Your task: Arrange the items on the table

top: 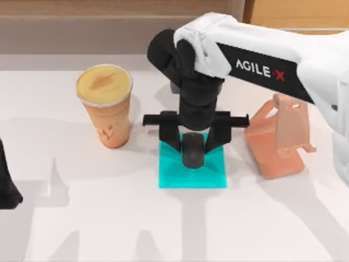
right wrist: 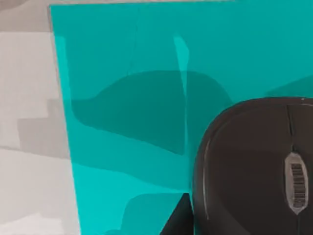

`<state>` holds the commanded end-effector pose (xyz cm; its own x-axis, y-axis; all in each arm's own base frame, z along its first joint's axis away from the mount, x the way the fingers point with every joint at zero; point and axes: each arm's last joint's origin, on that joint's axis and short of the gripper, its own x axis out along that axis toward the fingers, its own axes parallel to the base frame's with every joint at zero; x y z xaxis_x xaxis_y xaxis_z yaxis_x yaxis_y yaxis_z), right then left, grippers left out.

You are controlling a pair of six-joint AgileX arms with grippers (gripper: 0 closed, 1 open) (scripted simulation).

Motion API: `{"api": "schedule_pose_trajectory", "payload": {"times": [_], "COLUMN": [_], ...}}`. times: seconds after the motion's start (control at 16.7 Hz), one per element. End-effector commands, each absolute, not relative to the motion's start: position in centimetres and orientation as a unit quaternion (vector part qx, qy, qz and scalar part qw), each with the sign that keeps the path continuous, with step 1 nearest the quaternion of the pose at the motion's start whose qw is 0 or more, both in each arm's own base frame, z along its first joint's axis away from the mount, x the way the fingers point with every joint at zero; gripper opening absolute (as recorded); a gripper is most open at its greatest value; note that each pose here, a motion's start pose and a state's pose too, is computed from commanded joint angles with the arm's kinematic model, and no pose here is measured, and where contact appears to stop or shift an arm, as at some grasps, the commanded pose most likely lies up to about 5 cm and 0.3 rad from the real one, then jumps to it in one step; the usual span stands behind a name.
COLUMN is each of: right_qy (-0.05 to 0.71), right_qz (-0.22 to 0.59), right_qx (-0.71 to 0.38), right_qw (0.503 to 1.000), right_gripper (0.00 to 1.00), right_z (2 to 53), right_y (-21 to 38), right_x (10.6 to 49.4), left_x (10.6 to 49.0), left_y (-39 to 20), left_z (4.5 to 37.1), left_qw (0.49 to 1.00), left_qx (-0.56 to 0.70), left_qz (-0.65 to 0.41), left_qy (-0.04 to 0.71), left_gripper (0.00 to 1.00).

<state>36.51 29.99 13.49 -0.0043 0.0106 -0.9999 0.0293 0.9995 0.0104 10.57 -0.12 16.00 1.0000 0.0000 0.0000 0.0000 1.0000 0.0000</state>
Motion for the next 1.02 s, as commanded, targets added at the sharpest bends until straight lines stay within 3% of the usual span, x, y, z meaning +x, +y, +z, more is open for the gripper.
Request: {"api": "schedule_pose_trajectory", "payload": {"times": [0.78, 1.02], "right_qy": [0.709, 0.709], "right_qz": [-0.007, -0.007], "right_qx": [0.014, 0.014], "right_qw": [0.705, 0.705], "right_gripper": [0.98, 1.0], "right_z": [13.49, 13.49], "right_y": [29.99, 29.99], "right_x": [36.51, 36.51], "left_x": [10.57, 10.57], "left_y": [-0.12, -0.12], "left_z": [16.0, 16.0], "left_qw": [1.0, 1.0], "left_qx": [0.0, 0.0], "left_qz": [0.0, 0.0], "left_qy": [0.0, 0.0], "left_gripper": [1.0, 1.0]}}
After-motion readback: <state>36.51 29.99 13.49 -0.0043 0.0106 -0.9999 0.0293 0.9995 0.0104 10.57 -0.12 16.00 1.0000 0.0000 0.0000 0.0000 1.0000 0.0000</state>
